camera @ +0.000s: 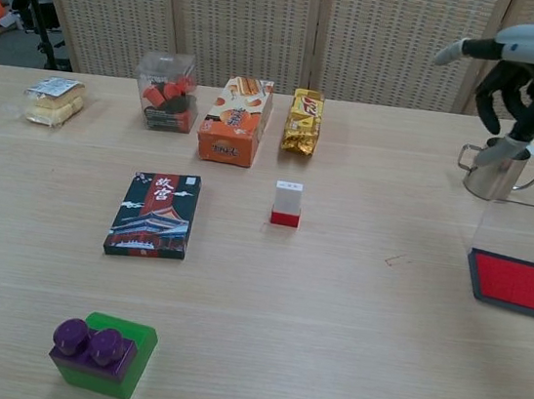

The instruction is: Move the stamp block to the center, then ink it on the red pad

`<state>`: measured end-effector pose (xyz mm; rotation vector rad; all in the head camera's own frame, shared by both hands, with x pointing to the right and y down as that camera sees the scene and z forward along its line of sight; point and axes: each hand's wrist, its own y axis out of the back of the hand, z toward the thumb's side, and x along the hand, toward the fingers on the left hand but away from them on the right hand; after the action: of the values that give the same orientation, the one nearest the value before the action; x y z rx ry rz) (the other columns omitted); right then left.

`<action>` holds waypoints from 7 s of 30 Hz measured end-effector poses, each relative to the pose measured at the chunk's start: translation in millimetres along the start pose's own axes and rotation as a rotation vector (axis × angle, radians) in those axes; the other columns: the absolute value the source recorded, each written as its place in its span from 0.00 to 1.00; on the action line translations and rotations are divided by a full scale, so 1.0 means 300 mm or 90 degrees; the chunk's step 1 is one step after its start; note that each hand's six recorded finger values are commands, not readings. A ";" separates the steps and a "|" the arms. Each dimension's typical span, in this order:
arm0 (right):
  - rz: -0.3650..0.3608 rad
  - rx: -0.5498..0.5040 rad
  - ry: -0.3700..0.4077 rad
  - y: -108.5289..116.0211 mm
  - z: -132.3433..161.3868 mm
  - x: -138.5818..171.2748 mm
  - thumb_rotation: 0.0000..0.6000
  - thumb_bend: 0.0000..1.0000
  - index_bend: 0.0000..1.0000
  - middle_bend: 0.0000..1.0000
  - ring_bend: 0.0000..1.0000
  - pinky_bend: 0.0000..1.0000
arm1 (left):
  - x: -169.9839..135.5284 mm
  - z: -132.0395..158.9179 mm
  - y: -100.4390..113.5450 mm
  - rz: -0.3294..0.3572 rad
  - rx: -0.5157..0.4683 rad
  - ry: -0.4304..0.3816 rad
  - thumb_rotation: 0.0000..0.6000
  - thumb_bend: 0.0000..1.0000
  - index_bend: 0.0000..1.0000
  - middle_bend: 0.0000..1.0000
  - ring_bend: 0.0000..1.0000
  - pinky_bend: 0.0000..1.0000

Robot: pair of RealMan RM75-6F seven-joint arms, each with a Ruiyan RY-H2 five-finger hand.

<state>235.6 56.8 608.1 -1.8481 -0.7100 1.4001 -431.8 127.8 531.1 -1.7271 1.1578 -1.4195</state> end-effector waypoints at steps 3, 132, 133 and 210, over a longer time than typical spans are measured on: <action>0.032 -0.032 0.002 -0.032 0.096 -0.077 1.00 0.00 0.00 0.82 0.92 1.00 | 0.009 -0.002 -0.005 -0.006 -0.001 0.002 1.00 0.00 0.00 0.00 0.00 0.00; 0.059 -0.077 -0.123 -0.202 -0.175 0.094 1.00 0.57 0.56 0.95 1.00 1.00 | 0.018 0.016 -0.073 -0.067 0.013 0.004 1.00 0.00 0.00 0.00 0.00 0.00; 0.062 -0.082 -0.132 -0.214 -0.205 0.099 1.00 0.57 0.56 0.95 1.00 1.00 | 0.017 0.017 -0.075 -0.067 0.014 0.004 1.00 0.00 0.00 0.00 0.00 0.00; 0.058 -0.155 -0.116 -0.334 -0.318 0.196 1.00 0.59 0.56 0.95 1.00 1.00 | 0.002 0.019 -0.093 -0.086 0.014 0.007 1.00 0.00 0.00 0.00 0.00 0.00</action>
<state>341.9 143.3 670.0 -1.9761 -0.9333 1.6166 -419.6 138.7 554.4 -1.8126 1.0437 -1.5168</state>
